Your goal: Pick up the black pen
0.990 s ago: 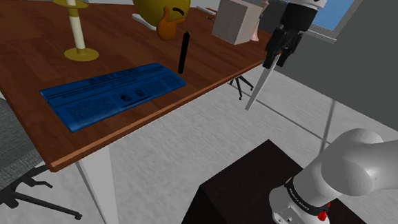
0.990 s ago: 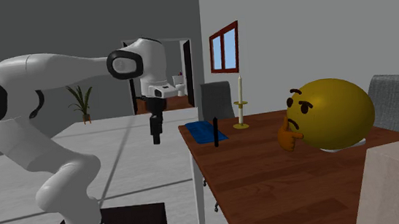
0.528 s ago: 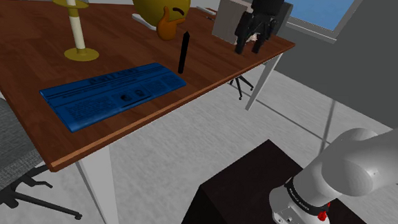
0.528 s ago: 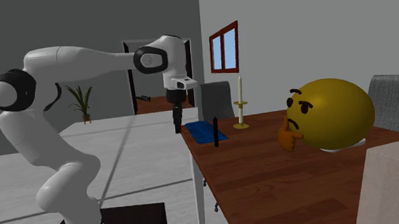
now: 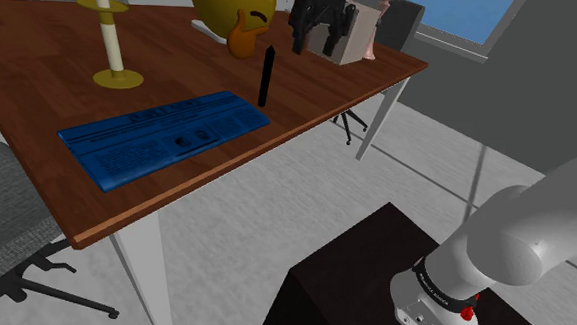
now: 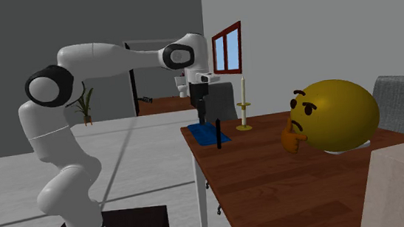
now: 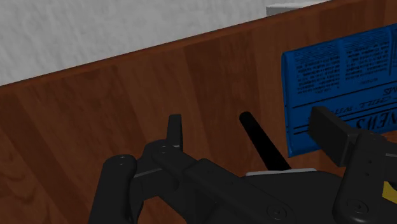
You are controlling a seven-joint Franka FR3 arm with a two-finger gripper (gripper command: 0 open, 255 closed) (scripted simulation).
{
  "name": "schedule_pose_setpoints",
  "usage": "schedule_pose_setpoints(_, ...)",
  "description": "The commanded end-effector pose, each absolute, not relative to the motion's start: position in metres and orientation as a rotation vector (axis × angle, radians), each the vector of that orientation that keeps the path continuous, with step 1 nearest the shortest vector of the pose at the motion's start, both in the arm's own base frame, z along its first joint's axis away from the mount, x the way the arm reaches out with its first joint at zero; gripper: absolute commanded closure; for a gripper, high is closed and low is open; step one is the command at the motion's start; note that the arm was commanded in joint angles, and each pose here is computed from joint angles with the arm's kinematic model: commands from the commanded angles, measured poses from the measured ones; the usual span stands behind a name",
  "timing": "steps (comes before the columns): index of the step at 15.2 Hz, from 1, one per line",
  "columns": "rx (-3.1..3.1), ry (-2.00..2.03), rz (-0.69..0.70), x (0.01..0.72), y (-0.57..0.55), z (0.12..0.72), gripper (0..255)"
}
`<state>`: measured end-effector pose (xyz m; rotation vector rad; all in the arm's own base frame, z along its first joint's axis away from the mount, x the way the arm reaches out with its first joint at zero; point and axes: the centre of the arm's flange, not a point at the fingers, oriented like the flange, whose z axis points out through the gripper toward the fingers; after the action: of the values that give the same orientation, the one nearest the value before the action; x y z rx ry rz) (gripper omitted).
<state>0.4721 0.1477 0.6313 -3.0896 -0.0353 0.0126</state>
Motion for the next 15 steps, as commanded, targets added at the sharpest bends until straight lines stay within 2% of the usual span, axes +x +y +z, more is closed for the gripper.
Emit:
schedule_pose_setpoints(1,-3.091,-0.026,-0.001,0.492,0.163,0.638,0)
schedule_pose_setpoints(6,-3.098,-0.010,-0.031,0.541,0.200,0.651,0)
schedule_pose_setpoints(15,-3.098,-0.010,-0.031,0.541,0.200,0.611,0)
